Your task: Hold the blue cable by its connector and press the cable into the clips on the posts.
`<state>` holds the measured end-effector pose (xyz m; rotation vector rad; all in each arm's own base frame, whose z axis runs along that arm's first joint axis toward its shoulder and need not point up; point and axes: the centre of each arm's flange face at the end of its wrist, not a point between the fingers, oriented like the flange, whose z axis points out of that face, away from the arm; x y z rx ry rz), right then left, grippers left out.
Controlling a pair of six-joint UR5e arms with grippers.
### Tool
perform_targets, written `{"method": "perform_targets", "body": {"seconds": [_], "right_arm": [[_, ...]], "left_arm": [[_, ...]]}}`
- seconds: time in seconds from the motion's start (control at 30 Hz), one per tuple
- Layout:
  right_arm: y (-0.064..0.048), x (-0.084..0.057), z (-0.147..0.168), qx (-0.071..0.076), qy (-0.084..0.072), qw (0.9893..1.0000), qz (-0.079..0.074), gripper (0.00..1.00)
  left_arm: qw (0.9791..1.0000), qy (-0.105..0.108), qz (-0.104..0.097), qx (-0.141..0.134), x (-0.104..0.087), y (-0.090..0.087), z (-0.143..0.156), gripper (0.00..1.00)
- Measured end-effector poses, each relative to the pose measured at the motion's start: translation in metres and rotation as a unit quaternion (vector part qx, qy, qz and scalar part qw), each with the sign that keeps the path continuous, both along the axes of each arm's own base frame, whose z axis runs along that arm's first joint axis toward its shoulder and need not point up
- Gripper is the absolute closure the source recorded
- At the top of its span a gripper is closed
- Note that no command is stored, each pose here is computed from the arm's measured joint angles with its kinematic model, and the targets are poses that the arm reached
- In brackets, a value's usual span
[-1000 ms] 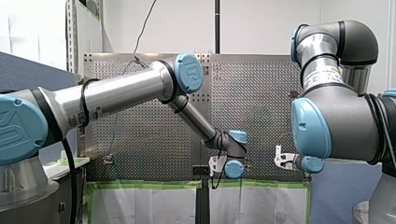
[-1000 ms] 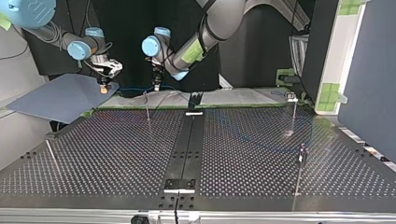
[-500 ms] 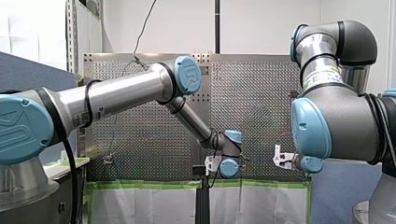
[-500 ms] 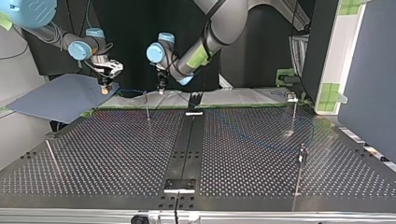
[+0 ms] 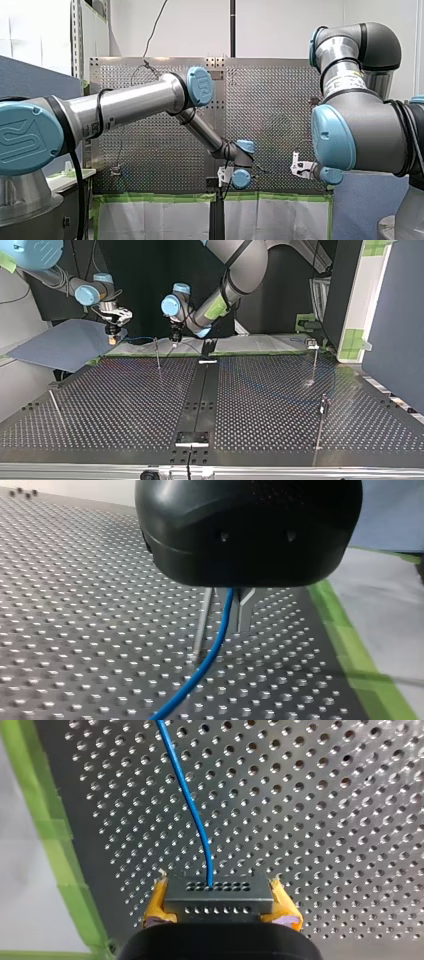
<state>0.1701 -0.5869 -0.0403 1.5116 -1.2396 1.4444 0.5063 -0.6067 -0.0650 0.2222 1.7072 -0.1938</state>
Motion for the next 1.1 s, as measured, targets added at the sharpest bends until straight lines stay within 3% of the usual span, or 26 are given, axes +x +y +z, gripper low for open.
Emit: {"method": "perform_targets", "body": {"seconds": [0.4,0.87,1.1], "right_arm": [[-0.015,0.006,-0.020,0.006,-0.001,1.0000,0.001,1.00],[-0.051,0.007,-0.004,-0.020,-0.013,0.9997,0.001,1.00],[-0.062,0.011,-0.018,-0.010,-0.013,0.9998,0.005,1.00]], "left_arm": [[0.9996,-0.010,0.007,-0.024,0.033,0.000,0.013,1.00],[0.9997,-0.007,0.007,-0.024,0.037,0.003,0.013,1.00],[0.9996,-0.008,0.012,-0.024,0.041,0.006,0.015,1.00]]}}
